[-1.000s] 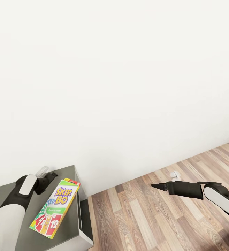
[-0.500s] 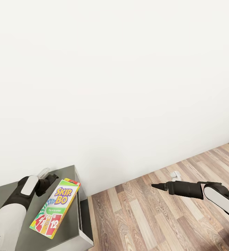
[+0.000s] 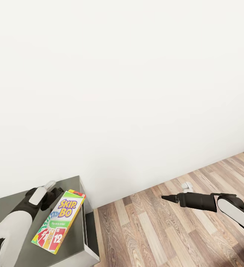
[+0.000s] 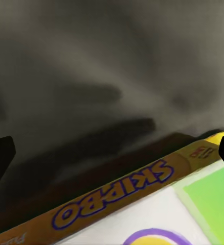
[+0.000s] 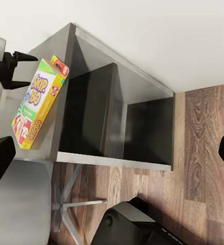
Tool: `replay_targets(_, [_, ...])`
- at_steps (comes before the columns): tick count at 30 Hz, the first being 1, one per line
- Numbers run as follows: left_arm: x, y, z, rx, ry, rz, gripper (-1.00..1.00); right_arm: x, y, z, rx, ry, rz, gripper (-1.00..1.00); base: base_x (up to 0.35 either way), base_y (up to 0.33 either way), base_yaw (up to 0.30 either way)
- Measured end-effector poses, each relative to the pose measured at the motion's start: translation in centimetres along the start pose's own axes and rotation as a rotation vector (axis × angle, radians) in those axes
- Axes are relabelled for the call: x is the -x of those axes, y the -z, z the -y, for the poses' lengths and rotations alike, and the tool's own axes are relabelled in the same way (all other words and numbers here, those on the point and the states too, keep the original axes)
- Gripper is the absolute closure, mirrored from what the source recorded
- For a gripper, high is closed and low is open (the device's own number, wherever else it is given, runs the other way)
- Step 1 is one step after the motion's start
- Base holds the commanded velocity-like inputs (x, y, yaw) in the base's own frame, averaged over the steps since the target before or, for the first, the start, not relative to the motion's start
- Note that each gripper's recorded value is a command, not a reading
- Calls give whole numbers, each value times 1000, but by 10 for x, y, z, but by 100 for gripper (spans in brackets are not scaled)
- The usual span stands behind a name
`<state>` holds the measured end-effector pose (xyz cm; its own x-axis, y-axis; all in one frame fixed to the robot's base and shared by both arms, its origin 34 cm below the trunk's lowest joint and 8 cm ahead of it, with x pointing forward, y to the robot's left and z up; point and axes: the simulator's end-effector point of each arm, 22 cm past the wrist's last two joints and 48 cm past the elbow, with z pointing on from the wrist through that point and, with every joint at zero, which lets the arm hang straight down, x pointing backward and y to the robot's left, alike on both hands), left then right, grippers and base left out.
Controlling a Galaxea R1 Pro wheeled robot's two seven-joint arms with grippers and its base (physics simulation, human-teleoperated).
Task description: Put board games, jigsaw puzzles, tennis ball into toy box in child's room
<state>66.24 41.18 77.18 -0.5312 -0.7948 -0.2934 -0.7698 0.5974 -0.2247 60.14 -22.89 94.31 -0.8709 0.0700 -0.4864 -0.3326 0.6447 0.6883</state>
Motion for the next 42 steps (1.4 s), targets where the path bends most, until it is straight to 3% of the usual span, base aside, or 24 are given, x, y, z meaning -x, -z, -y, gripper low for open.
replay_targets(21, [-3, -4, -2, 20, -9, 7, -100, 0, 0, 0, 0, 0, 1, -100, 0, 0, -14])
replay_targets(42, [-6, -3, 3, 1, -8, 4, -100, 3, 2, -1, -1, 4, 6, -100, 0, 0, -213])
